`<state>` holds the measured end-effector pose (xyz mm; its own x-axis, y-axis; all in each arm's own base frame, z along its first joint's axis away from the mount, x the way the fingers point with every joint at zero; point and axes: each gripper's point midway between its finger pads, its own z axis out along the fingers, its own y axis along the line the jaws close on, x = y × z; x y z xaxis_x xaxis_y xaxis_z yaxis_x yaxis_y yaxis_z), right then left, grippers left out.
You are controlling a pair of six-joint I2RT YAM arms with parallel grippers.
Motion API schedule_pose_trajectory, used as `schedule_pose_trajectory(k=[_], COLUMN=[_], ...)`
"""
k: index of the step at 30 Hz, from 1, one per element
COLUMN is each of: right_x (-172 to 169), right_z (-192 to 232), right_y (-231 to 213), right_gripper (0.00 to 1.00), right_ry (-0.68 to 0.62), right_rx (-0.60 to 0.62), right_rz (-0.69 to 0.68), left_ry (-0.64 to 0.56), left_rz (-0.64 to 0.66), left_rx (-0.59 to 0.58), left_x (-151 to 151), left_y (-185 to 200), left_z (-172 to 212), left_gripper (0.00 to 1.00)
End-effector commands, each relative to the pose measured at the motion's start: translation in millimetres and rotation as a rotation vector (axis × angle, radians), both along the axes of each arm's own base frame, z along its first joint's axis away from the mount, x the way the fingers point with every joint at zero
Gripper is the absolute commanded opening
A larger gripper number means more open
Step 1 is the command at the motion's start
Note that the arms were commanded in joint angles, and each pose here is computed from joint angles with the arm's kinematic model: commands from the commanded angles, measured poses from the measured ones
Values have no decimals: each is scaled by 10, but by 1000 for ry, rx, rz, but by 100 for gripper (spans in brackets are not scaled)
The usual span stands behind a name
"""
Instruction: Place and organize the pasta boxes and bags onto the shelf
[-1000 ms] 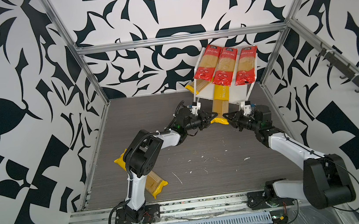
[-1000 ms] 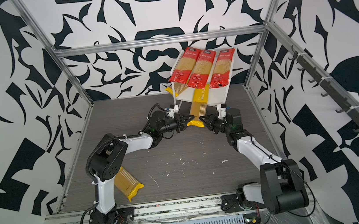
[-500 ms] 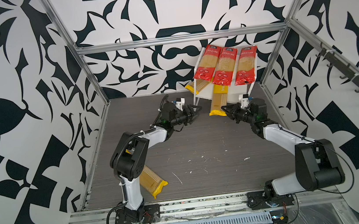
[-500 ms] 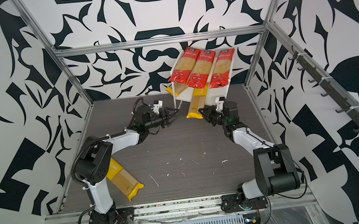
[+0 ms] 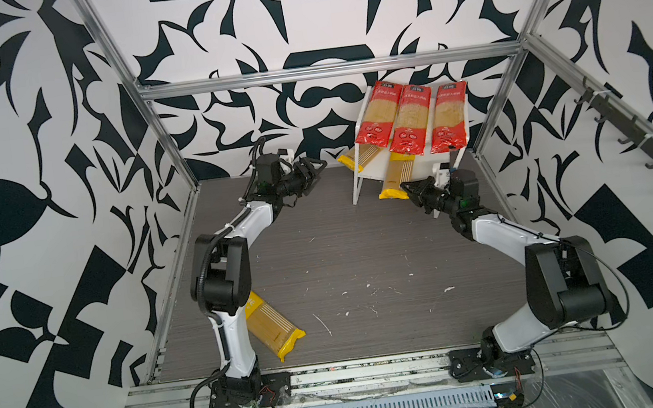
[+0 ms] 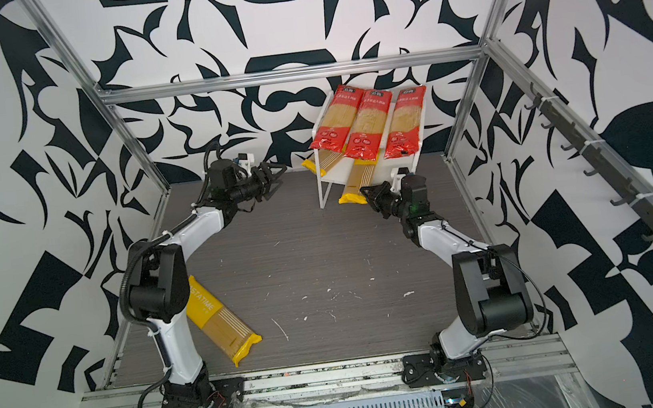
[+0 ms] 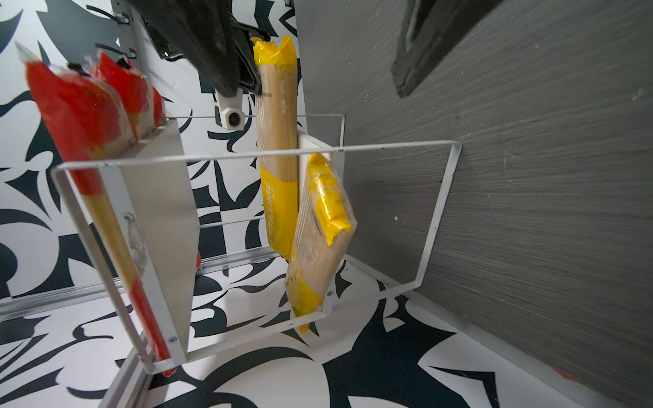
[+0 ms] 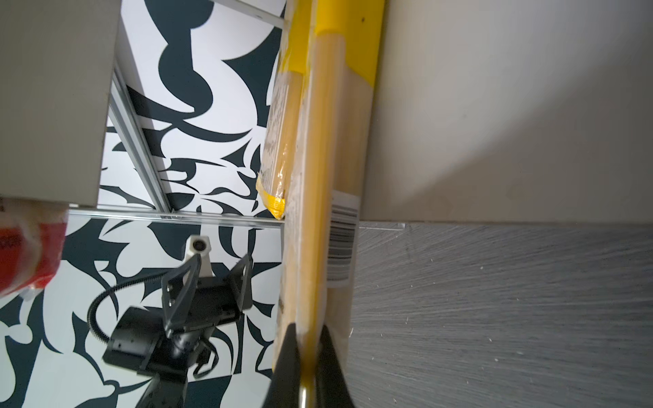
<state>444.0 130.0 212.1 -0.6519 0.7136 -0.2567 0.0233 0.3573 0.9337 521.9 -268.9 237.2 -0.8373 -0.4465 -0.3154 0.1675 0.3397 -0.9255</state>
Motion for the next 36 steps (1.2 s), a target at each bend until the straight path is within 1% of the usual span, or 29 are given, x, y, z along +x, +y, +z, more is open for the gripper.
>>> schedule_pose_trajectory(k=[1,7,10,16,18,22,24,29,33,36], right_x=[35,-12,-3,-18,-19,-13,-7,-7,-5,-3], right_z=[701,658,637,636,640,639,644,610,600,606], right_y=[-31,-29,-20,-3,0,-7,-4,-6,-9,-13], right_gripper=[0,0,0,0,0,0,0,0,0,0], right_ry=[-231,-220,-215,-217,-219,-219,-220,-214,-213,-216], right_rx=[11,6,16,19,19,19,22,23,26,20], right_rz=[-11,-4,-1,12,14,12,13,11,8,7], left_ry=[41,18,9,1,4,2,7,-37,-41,-44], left_rz=[-17,-32,-17,-15,-27,-48,-49,-78,-123,-133], left_rx=[45,38,30,-6,-10,3,6,1,2,-4], left_x=[155,415,553,750,753,696,688,583,502,413], left_y=[-150,-440,-484,-595,-646,-716,-708,-807,-937,-963], left_z=[-216,-223,-231,-244,-256,-272,-295,-120,-86,-68], left_gripper=[75,75,73,62,56,52,48,36,24,20])
